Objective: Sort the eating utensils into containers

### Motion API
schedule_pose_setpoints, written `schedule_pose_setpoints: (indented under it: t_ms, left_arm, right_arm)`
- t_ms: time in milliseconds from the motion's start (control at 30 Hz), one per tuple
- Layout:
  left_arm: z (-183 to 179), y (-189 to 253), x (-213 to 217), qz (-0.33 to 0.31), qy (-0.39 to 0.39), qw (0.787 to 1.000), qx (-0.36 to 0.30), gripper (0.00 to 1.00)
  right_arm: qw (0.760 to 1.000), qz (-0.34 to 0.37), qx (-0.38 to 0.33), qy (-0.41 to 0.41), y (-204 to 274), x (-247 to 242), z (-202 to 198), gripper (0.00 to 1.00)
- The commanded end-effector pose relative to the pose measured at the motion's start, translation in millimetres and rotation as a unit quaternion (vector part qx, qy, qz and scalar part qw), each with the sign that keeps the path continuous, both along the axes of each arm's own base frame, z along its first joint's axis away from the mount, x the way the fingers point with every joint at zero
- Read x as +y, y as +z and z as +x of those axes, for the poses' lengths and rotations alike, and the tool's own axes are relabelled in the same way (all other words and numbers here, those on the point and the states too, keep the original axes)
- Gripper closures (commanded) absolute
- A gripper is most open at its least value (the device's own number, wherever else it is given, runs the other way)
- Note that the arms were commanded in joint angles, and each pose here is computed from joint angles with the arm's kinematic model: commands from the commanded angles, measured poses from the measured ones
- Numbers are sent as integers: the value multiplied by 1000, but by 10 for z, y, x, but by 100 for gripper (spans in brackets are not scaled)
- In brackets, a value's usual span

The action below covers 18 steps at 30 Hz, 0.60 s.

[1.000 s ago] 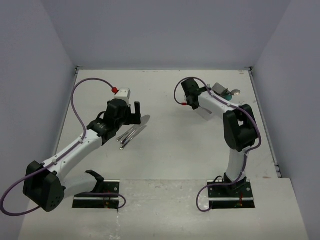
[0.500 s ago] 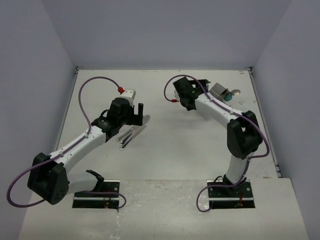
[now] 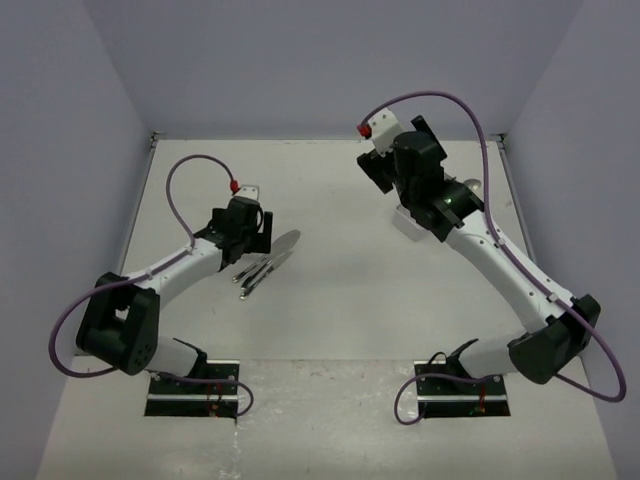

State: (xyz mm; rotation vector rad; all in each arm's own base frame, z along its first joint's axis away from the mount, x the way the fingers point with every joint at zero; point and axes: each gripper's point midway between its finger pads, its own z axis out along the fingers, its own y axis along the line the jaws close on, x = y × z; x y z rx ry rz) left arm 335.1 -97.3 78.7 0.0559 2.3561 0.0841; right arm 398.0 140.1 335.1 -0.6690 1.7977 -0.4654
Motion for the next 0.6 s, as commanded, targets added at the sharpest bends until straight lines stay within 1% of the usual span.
schedule_pose_setpoints:
  t_ms: [0, 33, 67, 167, 333, 467, 567]
  left_arm:
    - [-72, -181, 202, 52, 17, 998, 24, 0]
    - [-83, -215, 225, 60, 18, 998, 28, 0]
    - [-93, -263, 195, 62, 2, 997, 38, 0]
    - [-169, -432, 130, 60, -29, 995, 73, 0]
    - [-197, -561, 212, 88, -16, 991, 104, 0]
    - [-199, -634, 153, 80, -34, 990, 111, 0]
    - [-274, -731, 157, 79, -34, 987, 133, 1]
  right_arm:
    - [990, 134, -1, 34, -58, 279, -86, 1]
    - [989, 141, -9, 38, 24, 254, -141, 1]
    - [990, 138, -3, 40, 32, 231, -182, 1]
    - [989, 141, -16, 45, 160, 181, -257, 1]
    - [990, 132, -24, 45, 217, 126, -296, 1]
    - [993, 112, -21, 38, 181, 84, -269, 1]
    - [994, 105, -19, 36, 175, 89, -245, 1]
